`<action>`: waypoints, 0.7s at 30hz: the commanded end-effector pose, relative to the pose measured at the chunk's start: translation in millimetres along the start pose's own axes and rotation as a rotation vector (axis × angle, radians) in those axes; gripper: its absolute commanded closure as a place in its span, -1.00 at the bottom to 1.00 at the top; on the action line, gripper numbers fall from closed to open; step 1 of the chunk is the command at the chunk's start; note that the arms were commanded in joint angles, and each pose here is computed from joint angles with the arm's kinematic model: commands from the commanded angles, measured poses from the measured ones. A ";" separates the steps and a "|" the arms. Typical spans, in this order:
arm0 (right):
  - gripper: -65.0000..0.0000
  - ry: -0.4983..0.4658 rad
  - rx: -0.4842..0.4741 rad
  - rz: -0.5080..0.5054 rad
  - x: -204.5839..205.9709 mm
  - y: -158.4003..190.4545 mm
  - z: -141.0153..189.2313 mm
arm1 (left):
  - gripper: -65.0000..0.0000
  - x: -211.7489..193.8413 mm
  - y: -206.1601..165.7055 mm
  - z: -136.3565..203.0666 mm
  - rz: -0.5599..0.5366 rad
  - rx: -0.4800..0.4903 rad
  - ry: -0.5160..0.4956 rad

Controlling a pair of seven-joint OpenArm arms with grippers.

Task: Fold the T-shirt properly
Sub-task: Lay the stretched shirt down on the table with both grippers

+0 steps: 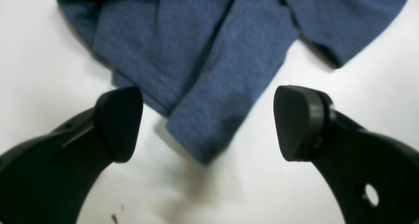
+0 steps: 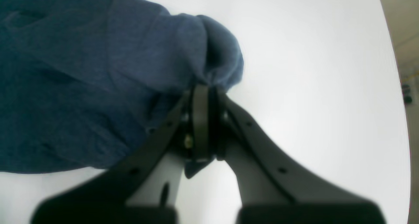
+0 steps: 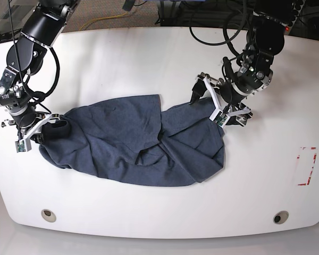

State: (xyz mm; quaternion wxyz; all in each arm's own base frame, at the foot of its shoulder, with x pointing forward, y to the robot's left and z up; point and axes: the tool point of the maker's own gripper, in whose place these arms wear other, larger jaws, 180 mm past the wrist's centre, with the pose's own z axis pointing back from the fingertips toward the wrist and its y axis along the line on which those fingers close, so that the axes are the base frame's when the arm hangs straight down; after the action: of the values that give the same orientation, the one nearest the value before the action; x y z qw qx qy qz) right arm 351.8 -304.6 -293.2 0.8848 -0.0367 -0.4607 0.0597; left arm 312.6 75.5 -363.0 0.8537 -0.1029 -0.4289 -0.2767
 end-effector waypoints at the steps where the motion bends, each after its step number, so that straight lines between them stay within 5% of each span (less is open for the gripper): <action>1: 1.00 -0.066 -0.016 0.017 22.0 -7.1 5.5 | -0.84 15.0 10.3 -6.9 -0.015 0.009 -0.032; 13: 1.00 -0.074 -0.019 0.012 25.3 -7.6 5.2 | -0.75 -0.6 -5.0 -34.5 -0.061 -0.064 0.051; 17: 1.00 -0.089 -0.021 0.012 32.1 -8.6 5.1 | -0.15 -2.6 -7.4 -35.3 -0.069 -0.068 0.058; 21: 1.00 -0.088 -0.021 0.012 31.9 -8.6 5.0 | 0.69 -13.3 -1.5 -39.2 -0.054 -0.060 0.089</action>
State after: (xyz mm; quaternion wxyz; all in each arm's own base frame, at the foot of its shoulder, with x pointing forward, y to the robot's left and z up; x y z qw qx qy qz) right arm 359.1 -304.1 -284.9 0.8789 -0.0368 -0.4723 0.0569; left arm 322.0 58.8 -403.4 0.8639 -0.1090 -0.3744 -0.3189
